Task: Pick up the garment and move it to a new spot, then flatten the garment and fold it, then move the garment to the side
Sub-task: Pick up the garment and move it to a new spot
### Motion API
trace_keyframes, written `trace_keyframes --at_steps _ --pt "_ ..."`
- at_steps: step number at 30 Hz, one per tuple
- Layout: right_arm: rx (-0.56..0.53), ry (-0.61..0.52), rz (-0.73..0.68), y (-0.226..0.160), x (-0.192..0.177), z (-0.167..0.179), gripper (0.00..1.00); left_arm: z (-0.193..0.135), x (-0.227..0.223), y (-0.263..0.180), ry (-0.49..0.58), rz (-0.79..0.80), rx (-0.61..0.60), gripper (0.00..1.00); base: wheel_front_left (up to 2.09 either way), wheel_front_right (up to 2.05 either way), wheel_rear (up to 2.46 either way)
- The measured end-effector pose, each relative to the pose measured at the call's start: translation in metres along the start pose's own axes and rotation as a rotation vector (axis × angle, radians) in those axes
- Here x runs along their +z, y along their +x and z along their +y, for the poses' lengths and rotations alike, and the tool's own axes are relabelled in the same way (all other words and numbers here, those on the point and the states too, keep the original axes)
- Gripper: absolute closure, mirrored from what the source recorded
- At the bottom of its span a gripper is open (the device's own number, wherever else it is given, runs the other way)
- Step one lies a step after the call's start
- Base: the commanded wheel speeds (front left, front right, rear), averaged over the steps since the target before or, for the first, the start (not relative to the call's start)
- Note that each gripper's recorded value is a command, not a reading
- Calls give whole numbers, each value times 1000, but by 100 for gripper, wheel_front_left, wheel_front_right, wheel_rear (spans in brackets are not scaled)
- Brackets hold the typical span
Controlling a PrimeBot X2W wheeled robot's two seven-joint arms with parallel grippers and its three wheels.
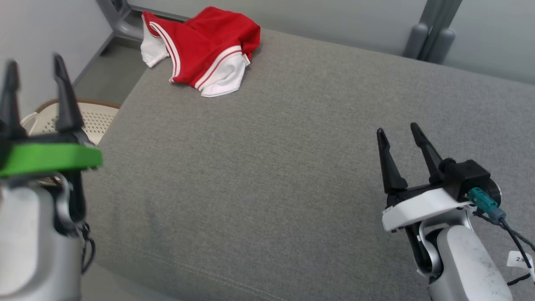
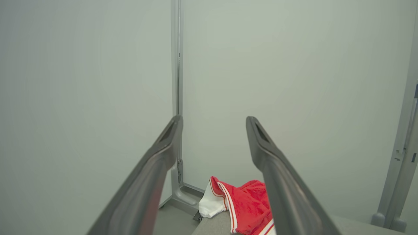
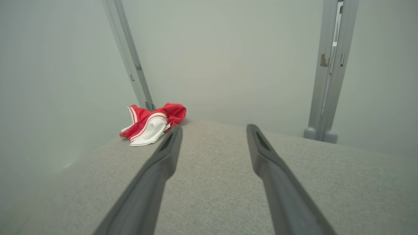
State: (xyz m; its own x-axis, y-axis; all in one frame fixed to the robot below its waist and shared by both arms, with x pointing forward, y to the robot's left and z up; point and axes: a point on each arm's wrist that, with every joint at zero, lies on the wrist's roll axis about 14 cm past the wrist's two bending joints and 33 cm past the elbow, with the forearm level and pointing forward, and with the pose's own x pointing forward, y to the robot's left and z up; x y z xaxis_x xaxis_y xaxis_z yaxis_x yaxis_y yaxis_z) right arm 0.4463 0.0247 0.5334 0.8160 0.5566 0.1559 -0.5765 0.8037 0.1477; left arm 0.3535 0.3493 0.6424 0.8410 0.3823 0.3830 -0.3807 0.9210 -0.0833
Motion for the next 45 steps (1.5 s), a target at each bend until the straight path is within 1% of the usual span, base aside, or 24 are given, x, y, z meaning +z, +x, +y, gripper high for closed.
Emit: trace_keyframes --at_steps 1,2,4,7,10,12,15,18,22,26,29,32,38,39,40,41,42,45 --pt "-20 -9 0 2 0 -9 0 -1 10 18 -22 -32 0 0 0 0 0" --pt "-40 -33 -2 4 1 -18 0 -4 13 34 -16 -35 -19 0 0 0 0" --pt "-76 -56 -9 6 3 -35 0 -12 10 60 32 -14 -67 0 0 0 0" --pt "-117 -69 -3 8 -1 -55 0 -25 -4 99 67 46 -111 0 0 0 0" --pt "-154 -83 14 8 -8 -74 0 -39 -35 128 117 144 -158 0 0 0 0" --pt "-184 -91 25 7 -15 -88 0 -48 -74 138 116 263 -170 0 0 0 0" --pt "-228 -109 54 1 -26 -108 0 -63 -138 136 128 453 -202 0 0 0 0" --pt "-270 -126 80 -4 -36 -126 0 -73 -194 127 149 600 -228 0 0 0 0" --pt "-303 -134 104 -10 -48 -141 0 -83 -267 95 193 814 -275 0 0 0 0" --pt "-337 -140 127 -17 -60 -156 0 -90 -306 85 222 899 -304 0 0 0 0" --pt "-356 -136 156 -24 -71 -163 0 -90 -329 80 257 942 -315 0 0 0 0" --pt "-371 -132 184 -30 -82 -169 0 -89 -348 76 290 983 -324 0 0 0 0" --pt "-401 -139 212 -40 -91 -180 0 -85 -370 75 296 1037 -299 0 0 0 0" --pt "-407 -141 215 -42 -91 -182 0 -85 -374 73 292 1049 -295 18 0 0 0" --pt "-410 -143 216 -43 -92 -183 0 -85 -376 72 284 1054 -291 62 0 0 0" --pt "-414 -145 217 -44 -92 -184 0 -86 -379 71 280 1059 -290 94 0 0 0" --pt "-417 -146 218 -45 -93 -185 0 -88 -380 71 279 1058 -293 100 0 0 0" --pt "-421 -149 210 -46 -90 -187 0 -94 -379 72 274 1037 -306 100 0 0 0"
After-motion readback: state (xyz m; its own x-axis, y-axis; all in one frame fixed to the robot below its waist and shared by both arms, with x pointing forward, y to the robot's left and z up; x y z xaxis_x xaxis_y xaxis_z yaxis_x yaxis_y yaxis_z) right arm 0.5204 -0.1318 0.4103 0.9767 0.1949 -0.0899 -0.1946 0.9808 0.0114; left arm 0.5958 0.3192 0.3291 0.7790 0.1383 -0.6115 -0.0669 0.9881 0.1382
